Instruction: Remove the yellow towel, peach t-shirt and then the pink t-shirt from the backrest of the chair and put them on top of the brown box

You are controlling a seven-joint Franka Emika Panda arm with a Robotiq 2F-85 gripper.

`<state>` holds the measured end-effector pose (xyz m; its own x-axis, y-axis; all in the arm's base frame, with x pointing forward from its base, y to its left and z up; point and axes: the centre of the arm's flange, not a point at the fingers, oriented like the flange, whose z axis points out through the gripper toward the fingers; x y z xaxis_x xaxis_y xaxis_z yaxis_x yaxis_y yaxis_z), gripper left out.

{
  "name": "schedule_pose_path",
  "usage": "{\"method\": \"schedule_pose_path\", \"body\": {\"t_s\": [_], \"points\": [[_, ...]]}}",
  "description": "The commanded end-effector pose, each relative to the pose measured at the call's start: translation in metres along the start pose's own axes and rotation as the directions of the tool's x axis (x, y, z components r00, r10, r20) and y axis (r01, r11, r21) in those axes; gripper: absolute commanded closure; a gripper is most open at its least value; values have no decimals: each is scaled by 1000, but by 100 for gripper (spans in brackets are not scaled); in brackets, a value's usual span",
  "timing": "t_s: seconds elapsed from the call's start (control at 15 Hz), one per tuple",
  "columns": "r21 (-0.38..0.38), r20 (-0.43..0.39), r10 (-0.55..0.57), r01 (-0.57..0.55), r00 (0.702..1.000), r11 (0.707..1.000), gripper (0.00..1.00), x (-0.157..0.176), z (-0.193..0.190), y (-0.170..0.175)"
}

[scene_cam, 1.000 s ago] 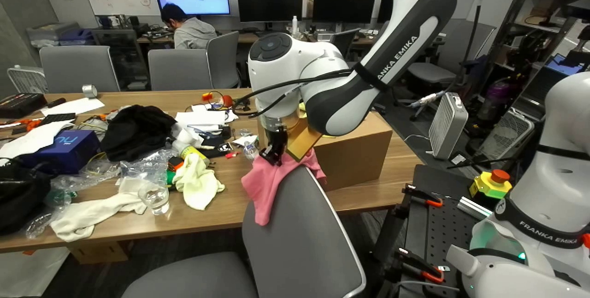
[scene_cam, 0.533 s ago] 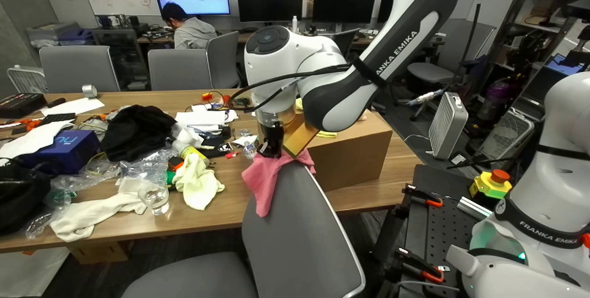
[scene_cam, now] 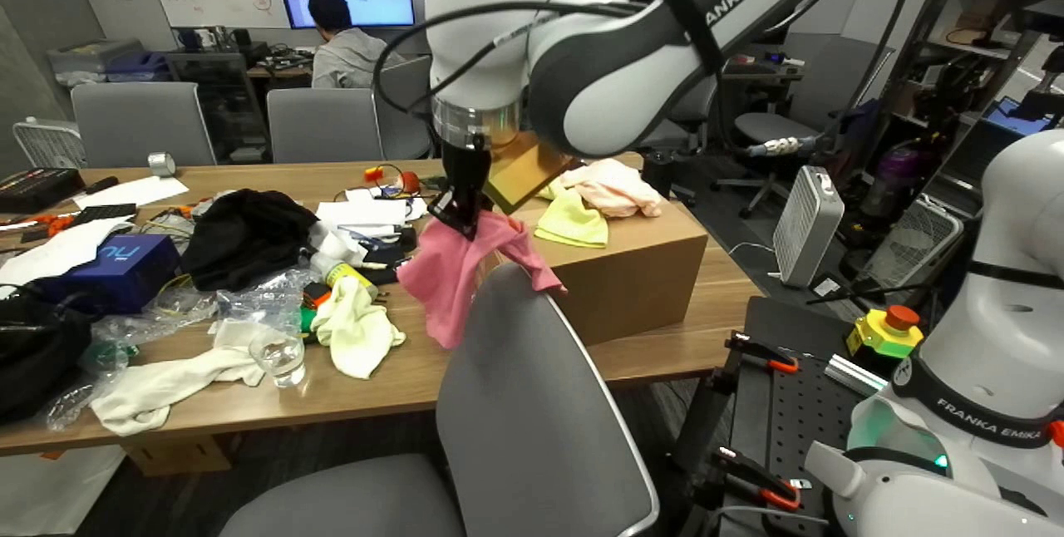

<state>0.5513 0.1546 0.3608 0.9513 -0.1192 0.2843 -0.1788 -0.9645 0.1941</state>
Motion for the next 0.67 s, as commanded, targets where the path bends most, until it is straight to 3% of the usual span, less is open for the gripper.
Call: {"method": "schedule_pose_path", "body": {"t_s": [0.0,0.27,0.6], "points": [[16,-5,15,-15,1000,1000,96,25,-61,8],[-44,35,42,-41,998,998,96,47,-91,21],[-175,102,136,-116,986,978,96,77,-94,60]]}}
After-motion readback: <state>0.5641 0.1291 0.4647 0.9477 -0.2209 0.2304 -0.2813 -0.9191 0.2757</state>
